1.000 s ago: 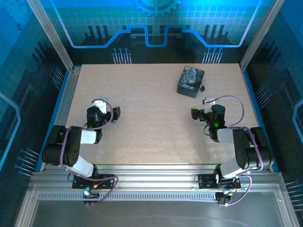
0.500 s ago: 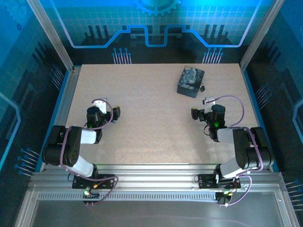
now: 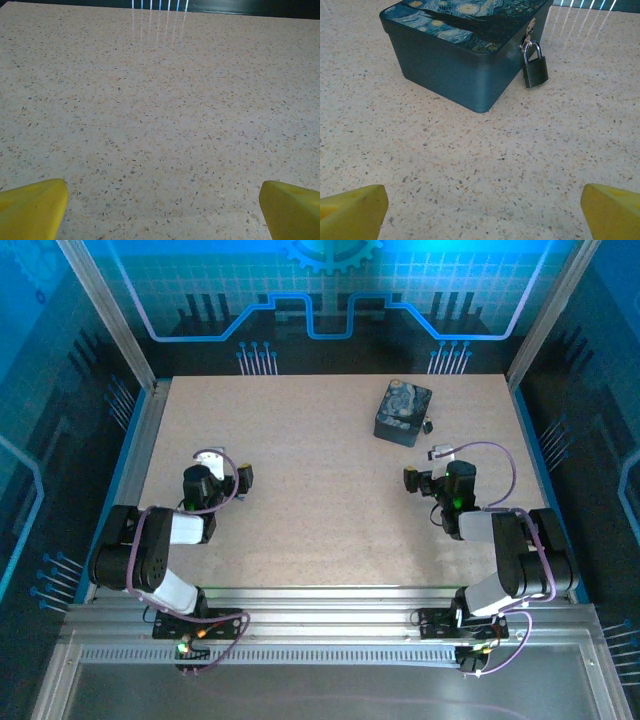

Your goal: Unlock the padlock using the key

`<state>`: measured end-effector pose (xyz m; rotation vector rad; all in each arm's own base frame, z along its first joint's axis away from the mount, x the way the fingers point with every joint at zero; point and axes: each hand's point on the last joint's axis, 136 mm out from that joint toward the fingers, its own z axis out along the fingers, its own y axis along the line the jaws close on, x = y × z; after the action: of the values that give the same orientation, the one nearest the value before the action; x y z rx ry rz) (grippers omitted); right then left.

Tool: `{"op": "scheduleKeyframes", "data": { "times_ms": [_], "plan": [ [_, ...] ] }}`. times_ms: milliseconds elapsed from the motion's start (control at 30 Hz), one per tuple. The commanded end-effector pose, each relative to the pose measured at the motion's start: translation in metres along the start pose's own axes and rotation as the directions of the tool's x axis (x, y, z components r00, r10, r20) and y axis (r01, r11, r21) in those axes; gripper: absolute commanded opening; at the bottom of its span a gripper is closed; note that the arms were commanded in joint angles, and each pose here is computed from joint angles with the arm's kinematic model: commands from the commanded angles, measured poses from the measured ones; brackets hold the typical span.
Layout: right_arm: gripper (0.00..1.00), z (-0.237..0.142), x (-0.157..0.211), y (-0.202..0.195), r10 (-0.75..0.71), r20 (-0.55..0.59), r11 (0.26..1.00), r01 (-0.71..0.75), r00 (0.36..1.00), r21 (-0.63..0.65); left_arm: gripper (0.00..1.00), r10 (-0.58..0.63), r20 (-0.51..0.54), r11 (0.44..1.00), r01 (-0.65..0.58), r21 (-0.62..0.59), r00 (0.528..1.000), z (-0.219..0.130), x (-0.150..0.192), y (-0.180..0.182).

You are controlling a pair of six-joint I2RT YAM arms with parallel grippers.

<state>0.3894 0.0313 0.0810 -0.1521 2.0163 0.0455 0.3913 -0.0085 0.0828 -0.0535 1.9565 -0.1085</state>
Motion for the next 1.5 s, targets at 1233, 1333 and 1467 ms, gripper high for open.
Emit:
{"op": "scheduleKeyframes", "data": {
  "times_ms": [1233, 1333, 1467],
  "plan": [
    [0.41, 0.131, -0.055, 0.013, 0.577, -0.473, 0.751, -0.66, 0.666, -0.013, 0.99, -0.294, -0.285, 0.945, 0.232, -0.231, 0.912, -0.046, -0.066, -0.023],
    [0.39, 0.129, -0.049, 0.029, 0.551, -0.496, 0.766, -0.642, 0.671, -0.018, 0.99, -0.296, -0.305, 0.944, 0.229, -0.236, 0.905, -0.047, -0.065, -0.024],
    [0.37, 0.121, -0.048, 0.066, 0.515, -0.532, 0.766, -0.64, 0.672, -0.067, 0.99, -0.308, -0.335, 0.94, 0.229, -0.254, 0.891, -0.047, -0.063, -0.024]
  ]
}}
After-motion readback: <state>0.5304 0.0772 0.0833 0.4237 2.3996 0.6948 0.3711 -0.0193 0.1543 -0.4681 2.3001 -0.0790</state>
